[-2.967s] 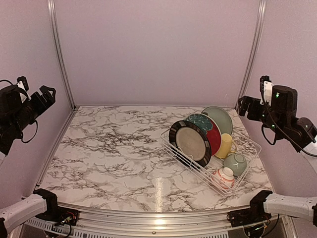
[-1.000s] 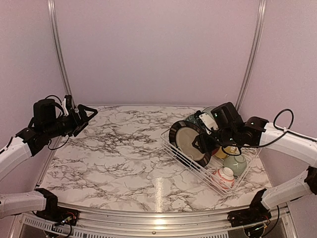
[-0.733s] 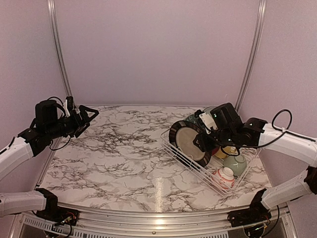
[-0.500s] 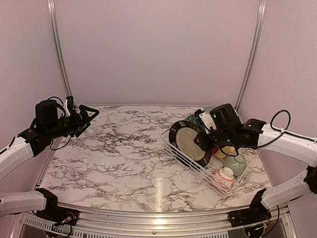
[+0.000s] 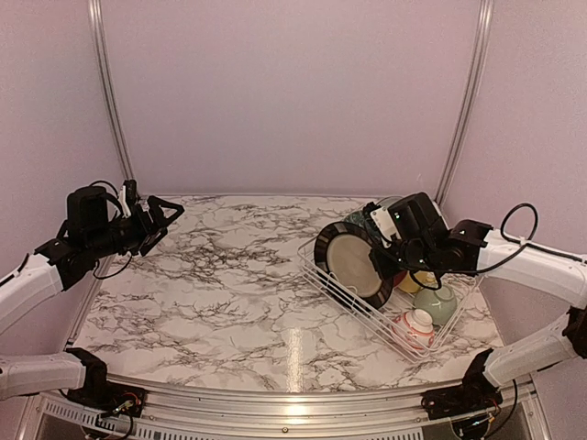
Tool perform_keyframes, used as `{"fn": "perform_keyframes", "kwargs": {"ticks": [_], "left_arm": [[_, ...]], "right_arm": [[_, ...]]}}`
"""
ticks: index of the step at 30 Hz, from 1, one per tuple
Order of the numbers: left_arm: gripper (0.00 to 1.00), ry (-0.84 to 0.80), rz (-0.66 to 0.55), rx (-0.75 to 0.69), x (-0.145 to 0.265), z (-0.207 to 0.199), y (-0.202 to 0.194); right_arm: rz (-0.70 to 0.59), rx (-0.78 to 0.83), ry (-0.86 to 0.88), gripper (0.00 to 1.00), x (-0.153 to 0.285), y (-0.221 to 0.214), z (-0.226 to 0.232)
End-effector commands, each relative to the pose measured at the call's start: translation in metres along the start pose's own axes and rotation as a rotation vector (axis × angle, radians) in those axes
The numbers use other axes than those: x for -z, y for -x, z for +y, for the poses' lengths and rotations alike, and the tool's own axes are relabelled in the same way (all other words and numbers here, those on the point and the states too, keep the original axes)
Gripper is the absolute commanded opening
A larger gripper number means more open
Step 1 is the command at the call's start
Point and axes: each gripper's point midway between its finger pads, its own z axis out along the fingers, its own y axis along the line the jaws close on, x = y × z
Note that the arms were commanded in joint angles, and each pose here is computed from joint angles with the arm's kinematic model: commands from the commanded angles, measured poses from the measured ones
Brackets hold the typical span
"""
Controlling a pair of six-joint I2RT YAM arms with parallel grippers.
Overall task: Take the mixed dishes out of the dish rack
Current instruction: Grab the plate from the dish rack.
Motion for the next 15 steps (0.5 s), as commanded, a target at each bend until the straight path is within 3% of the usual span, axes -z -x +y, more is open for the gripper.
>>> {"fn": "perform_keyframes", "kwargs": {"ticks": [1, 15], "left_arm": [[0.99, 0.003, 0.008, -0.003, -0.006, 0.003, -0.003], [0.99, 0.022, 0.029, 0.018, -0.012, 0.009, -0.015]], "right_arm": [[-0.062, -0.058, 0.033, 0.0, 0.022, 0.025, 0.004], [-0.205, -0.085, 0.003, 0.0, 0.069, 0.062, -0.011]]}}
